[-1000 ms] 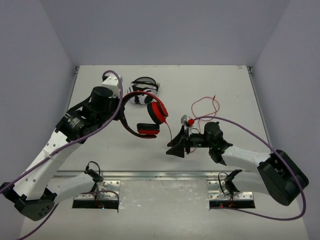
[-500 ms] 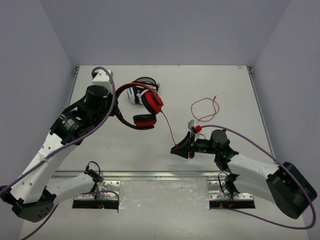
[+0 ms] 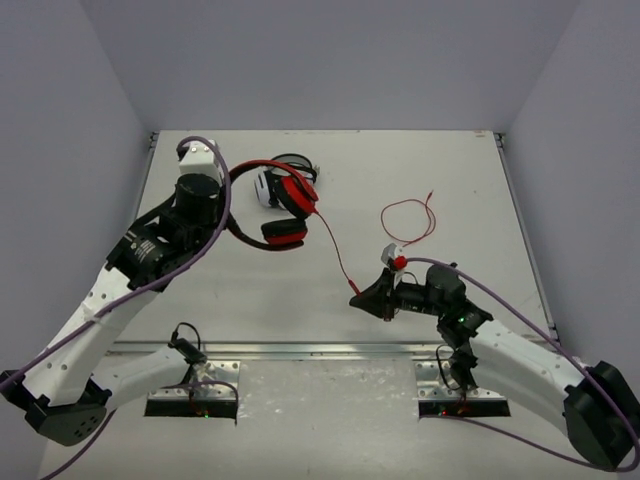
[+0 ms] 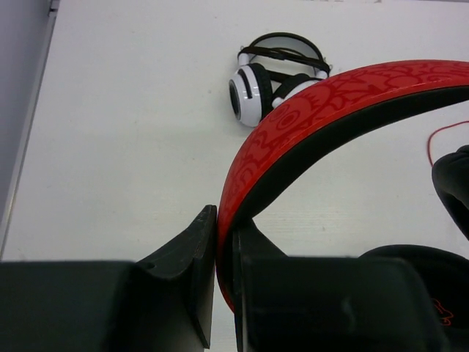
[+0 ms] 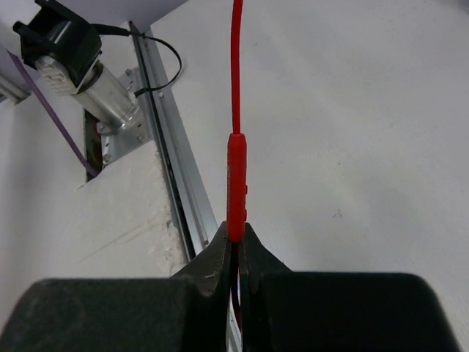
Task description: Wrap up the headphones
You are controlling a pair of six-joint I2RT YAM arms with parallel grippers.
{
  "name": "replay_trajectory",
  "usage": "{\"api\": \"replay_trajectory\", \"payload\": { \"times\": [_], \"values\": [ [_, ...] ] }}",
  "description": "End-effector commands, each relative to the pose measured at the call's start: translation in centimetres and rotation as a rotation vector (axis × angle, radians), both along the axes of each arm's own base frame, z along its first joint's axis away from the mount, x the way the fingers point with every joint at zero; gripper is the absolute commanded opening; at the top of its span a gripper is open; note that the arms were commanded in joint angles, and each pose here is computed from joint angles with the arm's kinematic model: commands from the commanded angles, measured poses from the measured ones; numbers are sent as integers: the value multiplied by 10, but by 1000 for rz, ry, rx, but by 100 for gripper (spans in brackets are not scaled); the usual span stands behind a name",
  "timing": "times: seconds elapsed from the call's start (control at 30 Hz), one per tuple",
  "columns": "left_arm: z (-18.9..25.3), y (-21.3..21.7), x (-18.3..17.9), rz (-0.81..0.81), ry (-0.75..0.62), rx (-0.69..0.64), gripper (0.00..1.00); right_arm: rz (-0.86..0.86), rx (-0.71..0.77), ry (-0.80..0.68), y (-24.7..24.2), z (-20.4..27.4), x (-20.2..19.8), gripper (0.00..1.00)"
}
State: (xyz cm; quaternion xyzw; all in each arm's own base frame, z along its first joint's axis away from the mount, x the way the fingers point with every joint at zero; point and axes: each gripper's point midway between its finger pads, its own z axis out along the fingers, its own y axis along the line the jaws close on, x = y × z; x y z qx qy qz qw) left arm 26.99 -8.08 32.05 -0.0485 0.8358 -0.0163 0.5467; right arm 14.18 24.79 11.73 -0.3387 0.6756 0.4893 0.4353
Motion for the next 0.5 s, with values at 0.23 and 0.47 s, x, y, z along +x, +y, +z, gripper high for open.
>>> {"api": "replay_trajectory", "payload": {
  "times": [0.23,0.47],
  "values": [
    [-39,17,40,115,-46,235,0,-306,-327,-154,-39,79,34,1],
    [-80,-42,44,-200,26,251,0,-364,-417,-291,-52,143,54,1]
  ]
}}
